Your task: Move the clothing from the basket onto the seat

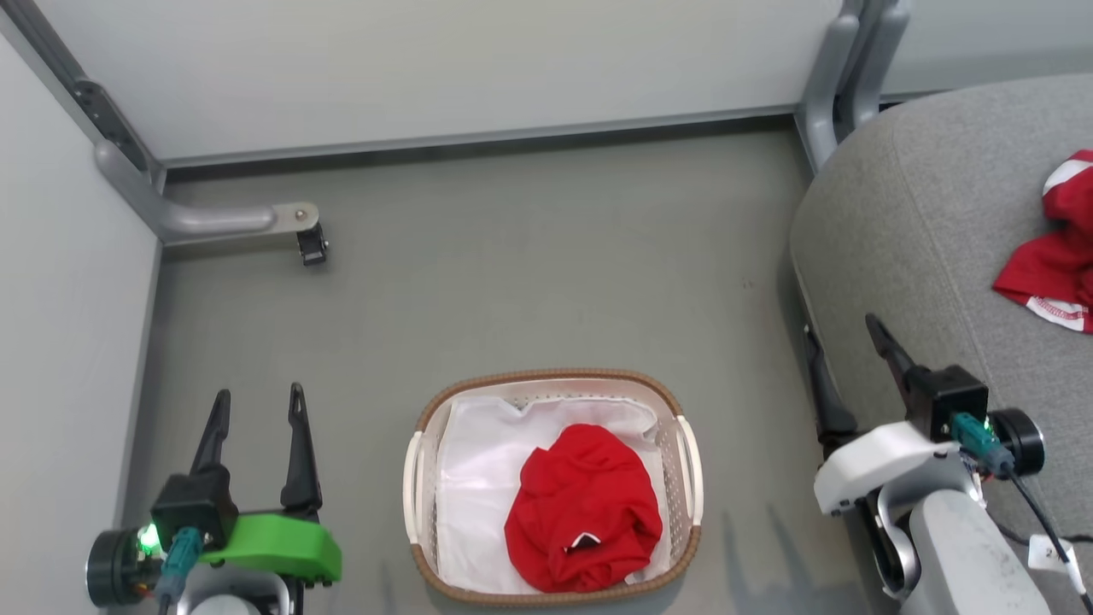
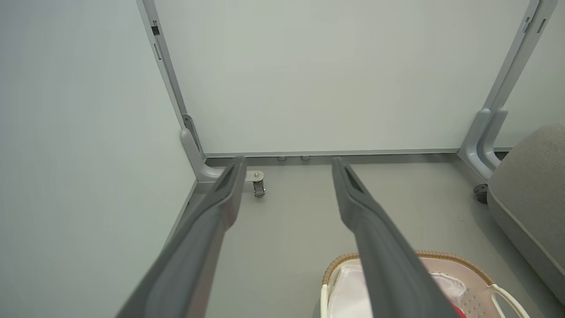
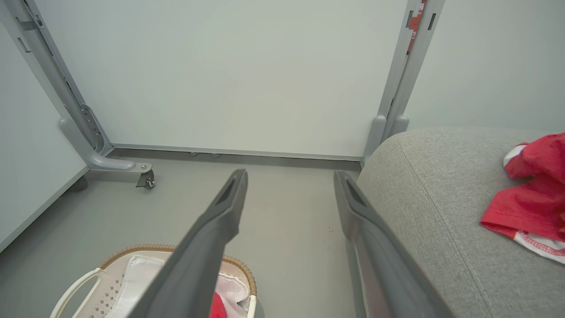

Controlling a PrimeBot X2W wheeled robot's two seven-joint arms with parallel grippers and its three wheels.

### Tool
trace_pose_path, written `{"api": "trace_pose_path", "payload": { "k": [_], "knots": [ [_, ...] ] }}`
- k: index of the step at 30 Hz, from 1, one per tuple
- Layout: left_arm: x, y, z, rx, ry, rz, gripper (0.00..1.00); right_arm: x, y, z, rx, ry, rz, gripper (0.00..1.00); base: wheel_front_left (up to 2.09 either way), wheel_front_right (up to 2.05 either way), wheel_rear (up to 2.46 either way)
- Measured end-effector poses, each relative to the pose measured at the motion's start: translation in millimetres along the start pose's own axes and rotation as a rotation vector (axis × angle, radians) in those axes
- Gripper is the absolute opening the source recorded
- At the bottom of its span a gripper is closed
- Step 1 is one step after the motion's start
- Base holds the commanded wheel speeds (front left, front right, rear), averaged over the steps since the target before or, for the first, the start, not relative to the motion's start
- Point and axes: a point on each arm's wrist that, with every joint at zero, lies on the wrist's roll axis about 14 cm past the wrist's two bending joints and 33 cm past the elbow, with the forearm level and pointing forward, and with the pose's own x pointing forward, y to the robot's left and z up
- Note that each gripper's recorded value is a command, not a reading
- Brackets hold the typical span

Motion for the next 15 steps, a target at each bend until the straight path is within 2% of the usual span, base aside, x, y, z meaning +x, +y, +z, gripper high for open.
{"api": "trace_pose_path", "payload": {
  "k": [15],
  "knots": [
    [-28.2,-3.3,-1.3,-0.026,0.003,0.011,1.0,-30.5,0.4,-5.9,0.026,0.02,-0.022,1.0,0.0,0.0,0.0]
  ]
}}
